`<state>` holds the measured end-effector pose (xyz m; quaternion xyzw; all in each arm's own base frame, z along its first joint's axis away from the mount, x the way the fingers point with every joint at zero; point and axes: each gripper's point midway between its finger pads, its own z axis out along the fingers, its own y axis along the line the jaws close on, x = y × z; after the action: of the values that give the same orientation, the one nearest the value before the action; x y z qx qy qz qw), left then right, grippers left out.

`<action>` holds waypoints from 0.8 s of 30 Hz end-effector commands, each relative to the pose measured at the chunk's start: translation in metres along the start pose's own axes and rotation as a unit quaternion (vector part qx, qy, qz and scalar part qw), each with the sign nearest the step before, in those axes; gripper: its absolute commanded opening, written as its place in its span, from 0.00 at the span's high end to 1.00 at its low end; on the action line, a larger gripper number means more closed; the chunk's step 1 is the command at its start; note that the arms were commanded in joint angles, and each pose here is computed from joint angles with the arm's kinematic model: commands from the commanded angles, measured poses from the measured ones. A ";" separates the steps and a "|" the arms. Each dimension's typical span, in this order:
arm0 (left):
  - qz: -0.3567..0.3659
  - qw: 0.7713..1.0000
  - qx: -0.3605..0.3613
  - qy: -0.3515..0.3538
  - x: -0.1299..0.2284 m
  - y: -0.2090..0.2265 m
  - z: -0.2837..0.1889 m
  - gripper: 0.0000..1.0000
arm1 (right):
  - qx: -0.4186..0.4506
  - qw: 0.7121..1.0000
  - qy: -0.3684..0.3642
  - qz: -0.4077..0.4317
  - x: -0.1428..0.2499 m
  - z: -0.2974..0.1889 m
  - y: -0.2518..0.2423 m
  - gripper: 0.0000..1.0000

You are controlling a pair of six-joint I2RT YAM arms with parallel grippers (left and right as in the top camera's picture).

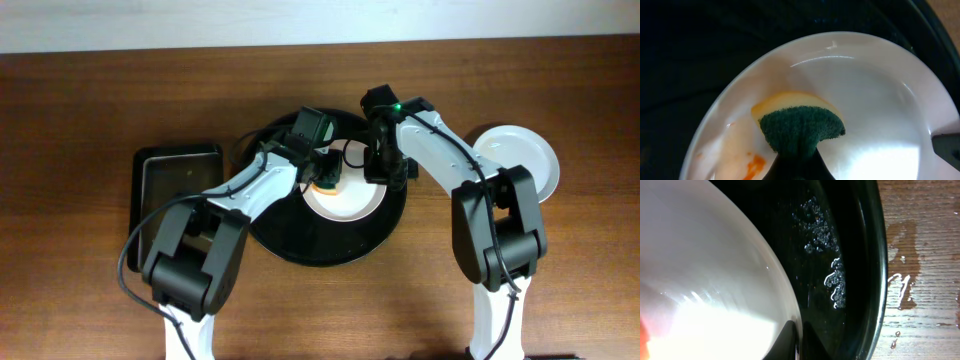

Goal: Clean dirty plates on tray and stack at the side
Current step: 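Lift the white plate by its rim with the right gripper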

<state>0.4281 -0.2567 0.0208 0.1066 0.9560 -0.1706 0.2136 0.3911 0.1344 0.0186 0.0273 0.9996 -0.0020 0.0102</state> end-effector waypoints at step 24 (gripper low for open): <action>-0.099 0.970 -0.218 0.051 -0.018 0.072 -0.060 0.99 | 0.185 0.974 -0.129 -0.007 -0.024 -0.114 -0.063 0.96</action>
<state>0.4395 -0.1748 0.0588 -0.0217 0.9841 0.0392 0.1721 0.3964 0.0864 0.0906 0.0152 0.9858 -0.1504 0.0730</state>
